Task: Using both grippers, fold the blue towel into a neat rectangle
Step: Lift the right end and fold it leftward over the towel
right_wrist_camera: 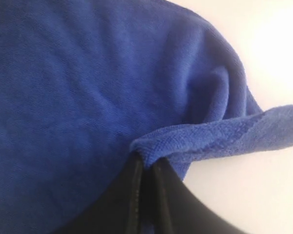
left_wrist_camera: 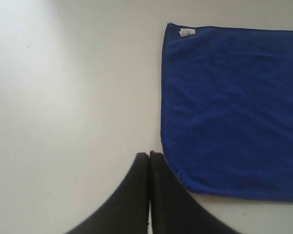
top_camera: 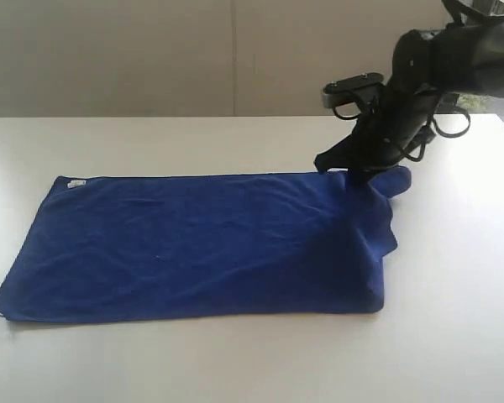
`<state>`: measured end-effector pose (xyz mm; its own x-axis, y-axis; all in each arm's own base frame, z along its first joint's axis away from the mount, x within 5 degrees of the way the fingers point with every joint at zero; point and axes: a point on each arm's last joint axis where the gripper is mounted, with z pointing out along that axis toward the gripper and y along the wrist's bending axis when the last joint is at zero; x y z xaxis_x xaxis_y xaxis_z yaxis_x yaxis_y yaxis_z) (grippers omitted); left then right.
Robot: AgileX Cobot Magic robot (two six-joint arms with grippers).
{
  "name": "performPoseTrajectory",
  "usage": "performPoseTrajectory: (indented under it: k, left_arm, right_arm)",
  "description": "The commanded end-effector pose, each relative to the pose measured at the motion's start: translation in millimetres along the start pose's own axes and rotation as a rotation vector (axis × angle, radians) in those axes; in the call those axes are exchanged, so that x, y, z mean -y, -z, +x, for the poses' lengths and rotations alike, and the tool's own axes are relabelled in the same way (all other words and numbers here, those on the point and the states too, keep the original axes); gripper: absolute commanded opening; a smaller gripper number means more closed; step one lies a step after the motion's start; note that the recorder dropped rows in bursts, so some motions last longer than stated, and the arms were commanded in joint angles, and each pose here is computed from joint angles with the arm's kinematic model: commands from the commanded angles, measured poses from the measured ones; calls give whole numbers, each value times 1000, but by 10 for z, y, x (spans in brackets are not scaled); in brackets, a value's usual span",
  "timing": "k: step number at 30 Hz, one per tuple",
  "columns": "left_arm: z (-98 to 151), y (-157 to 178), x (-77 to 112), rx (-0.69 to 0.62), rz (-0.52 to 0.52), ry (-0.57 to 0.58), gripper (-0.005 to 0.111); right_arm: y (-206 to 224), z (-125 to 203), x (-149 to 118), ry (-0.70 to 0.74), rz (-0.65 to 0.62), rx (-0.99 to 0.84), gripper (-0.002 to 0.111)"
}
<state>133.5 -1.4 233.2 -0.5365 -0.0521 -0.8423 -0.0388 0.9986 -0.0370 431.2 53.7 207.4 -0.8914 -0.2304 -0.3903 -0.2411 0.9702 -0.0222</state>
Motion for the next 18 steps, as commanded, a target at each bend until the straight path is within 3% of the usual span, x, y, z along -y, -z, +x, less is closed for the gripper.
performPoseTrajectory:
  k: [1, 18]
  left_arm:
    - [-20, 5, -5, 6, -4, 6, 0]
    - [-20, 5, -5, 6, -4, 6, 0]
  right_arm:
    - [129, -115, -190, 35, -9, 47, 5]
    - [132, -467, -913, 151, -79, 103, 5]
